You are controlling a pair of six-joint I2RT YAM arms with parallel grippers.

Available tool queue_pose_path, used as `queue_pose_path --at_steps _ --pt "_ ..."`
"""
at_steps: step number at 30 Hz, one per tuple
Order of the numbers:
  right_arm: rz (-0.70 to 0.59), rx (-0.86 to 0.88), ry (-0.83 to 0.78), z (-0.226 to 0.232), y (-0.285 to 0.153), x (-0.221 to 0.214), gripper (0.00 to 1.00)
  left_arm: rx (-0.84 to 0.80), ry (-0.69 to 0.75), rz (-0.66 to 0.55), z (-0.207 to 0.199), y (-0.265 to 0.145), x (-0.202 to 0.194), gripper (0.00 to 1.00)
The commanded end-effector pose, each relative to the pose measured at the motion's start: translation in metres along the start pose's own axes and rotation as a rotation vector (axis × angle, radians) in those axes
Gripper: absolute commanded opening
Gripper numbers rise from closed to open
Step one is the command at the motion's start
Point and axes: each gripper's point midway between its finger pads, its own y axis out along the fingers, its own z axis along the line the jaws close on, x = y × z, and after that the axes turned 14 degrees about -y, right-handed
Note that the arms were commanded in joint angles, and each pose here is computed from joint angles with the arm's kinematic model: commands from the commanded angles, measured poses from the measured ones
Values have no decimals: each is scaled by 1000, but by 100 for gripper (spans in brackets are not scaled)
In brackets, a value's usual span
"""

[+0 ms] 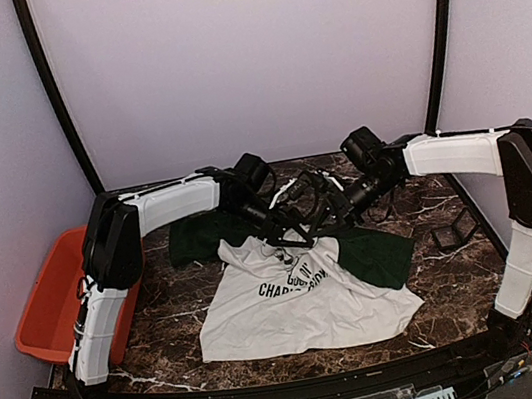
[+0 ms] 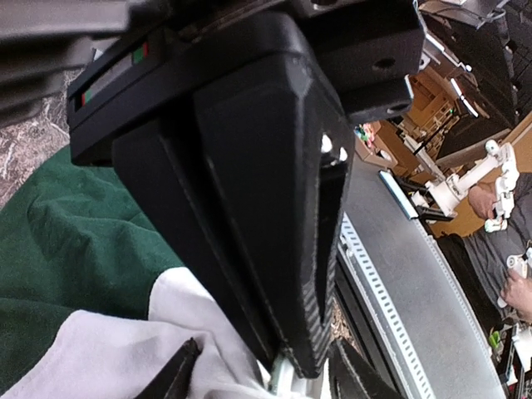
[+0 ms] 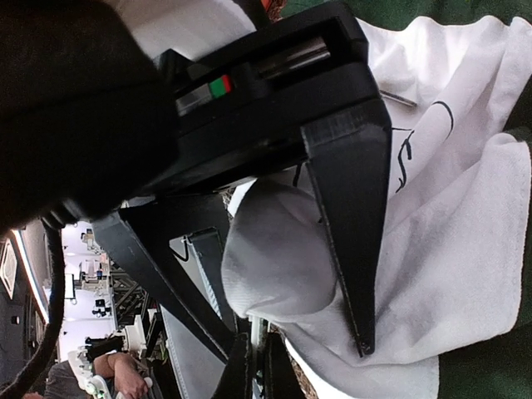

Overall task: Pin the brooch onto the clothing
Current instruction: Cross the brooch on the flattened clothing.

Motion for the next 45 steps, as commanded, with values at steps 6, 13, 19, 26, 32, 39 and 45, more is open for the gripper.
queue_pose_path --at_steps 6,13,19,26,32,39,45 --pt "-77 35 -61 10 -19 8 0 -74 21 -127 -20 -25 33 69" --pt "-86 45 -73 14 -22 9 0 -175 -18 -233 -22 -46 49 81" --pt "-89 44 -73 13 -22 8 0 -250 -58 -255 -30 -57 68 77" --pt "-95 28 -57 11 -24 12 0 -236 -80 -215 -29 -51 58 76" --pt "-89 -3 -2 3 -24 15 0 -132 -128 -368 -7 -70 79 78" --pt "-94 -17 -8 4 -29 14 0 234 5 -450 19 -85 88 89" --pt "-91 -16 -17 7 -30 13 0 45 66 -301 -9 -69 69 90"
